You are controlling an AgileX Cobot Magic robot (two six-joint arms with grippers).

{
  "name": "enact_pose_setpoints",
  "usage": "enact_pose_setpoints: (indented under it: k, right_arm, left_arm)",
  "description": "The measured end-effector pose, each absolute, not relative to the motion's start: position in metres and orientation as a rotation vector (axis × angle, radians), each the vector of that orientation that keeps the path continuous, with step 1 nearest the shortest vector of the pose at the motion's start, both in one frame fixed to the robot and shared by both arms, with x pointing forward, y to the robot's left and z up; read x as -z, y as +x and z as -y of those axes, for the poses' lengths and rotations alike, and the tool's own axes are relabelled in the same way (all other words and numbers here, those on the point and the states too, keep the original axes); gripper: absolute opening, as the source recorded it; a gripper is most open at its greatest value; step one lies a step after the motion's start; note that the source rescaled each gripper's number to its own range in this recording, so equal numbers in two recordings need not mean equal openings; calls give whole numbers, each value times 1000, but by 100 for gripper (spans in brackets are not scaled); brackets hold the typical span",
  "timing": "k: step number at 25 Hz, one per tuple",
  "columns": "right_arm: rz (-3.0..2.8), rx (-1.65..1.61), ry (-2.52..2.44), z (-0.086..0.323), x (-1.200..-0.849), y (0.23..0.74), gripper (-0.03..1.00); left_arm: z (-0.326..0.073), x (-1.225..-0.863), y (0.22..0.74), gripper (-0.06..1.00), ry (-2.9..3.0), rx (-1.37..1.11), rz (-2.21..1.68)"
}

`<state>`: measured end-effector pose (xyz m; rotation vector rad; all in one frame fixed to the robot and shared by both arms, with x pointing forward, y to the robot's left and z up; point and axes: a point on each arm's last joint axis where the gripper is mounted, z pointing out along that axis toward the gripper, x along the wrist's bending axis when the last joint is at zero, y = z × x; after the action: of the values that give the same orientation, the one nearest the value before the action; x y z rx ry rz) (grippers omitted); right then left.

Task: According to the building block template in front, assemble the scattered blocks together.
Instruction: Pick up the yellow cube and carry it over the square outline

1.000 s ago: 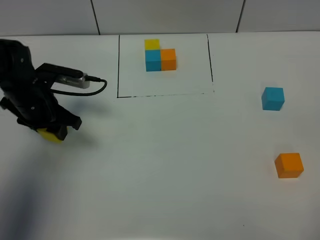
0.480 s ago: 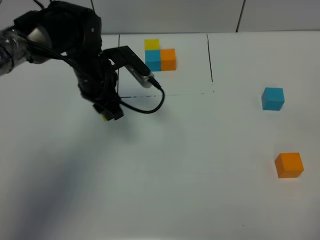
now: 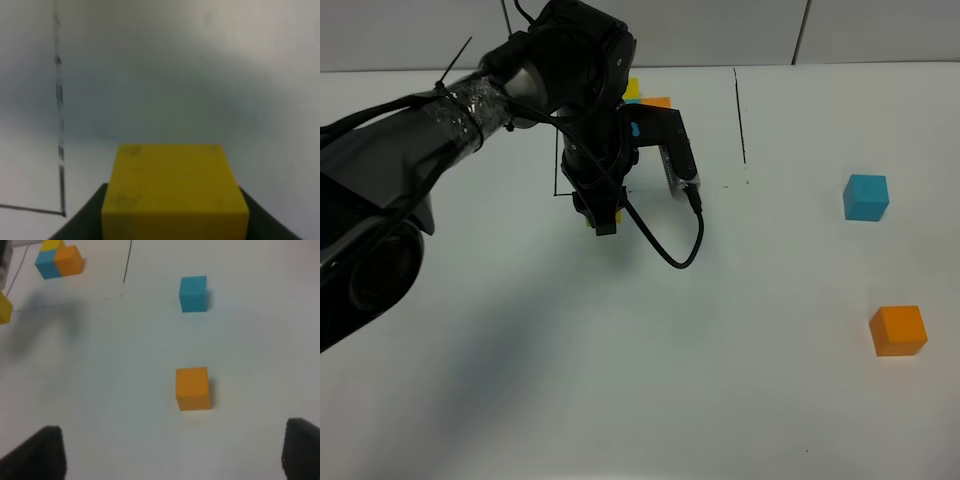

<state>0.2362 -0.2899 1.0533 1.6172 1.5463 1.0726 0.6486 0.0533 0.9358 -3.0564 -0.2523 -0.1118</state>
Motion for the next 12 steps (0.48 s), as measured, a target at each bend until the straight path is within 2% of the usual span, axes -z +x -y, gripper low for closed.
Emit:
enact_pose_setpoints:
  k: [7, 12]
  right_arm:
    - [-1546, -1073, 1617, 290, -1053, 236, 75]
    - [-1547, -1075, 1618, 290, -1053, 236, 75]
  left_arm:
    - [-26, -927, 657, 1, -3095, 179, 131]
    - [-17, -914, 655, 1, -3131, 106, 81]
